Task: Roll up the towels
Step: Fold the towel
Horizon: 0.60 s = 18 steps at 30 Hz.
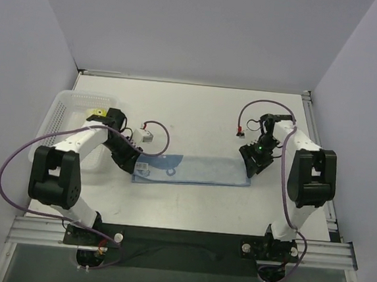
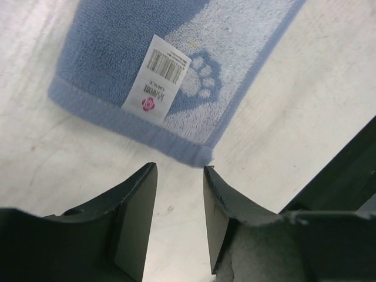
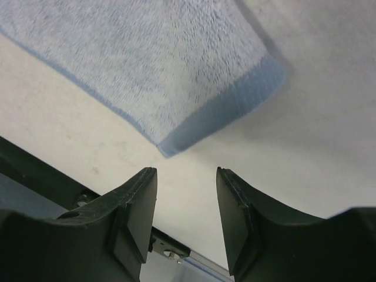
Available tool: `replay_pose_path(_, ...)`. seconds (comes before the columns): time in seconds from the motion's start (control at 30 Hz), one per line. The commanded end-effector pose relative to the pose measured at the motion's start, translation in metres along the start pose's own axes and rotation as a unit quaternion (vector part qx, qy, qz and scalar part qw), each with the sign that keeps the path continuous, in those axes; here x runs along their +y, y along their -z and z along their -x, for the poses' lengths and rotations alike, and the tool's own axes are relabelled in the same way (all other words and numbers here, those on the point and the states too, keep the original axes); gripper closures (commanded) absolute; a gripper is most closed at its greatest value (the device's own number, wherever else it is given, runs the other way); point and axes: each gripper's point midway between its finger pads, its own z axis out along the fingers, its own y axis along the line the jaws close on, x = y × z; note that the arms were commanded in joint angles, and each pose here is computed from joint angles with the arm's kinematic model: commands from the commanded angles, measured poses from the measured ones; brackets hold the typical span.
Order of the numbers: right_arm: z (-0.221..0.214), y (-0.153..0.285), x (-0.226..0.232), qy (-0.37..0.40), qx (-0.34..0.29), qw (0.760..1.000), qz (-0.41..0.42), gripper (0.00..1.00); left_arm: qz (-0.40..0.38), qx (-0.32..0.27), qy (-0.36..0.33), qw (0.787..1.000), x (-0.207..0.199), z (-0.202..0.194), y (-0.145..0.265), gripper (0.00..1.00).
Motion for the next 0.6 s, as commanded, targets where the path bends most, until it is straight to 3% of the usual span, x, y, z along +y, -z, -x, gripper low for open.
replay_pose_path(0.0,-0.01,0.044,0.018,0.025,-0.035,0.999,-0.002,0.54,0.006,-0.062,-0.036,0.997,-0.015,0.017,0.037,0.52)
replay_pose_path(0.1,0.005,0.051,0.023,-0.006,-0.058,0.998,0.01,0.54,-0.001,-0.096,-0.028,0.995,-0.021,0.04,0.048,0.52)
replay_pose_path(0.3,0.04,0.025,0.023,-0.065,-0.04,0.996,0.044,0.59,0.023,-0.095,0.038,0.994,0.003,0.062,0.02,0.63)
replay_pose_path(0.57,0.042,-0.021,-0.019,-0.124,0.03,0.992,-0.014,0.66,0.085,-0.034,0.115,0.989,0.039,0.041,-0.027,0.73)
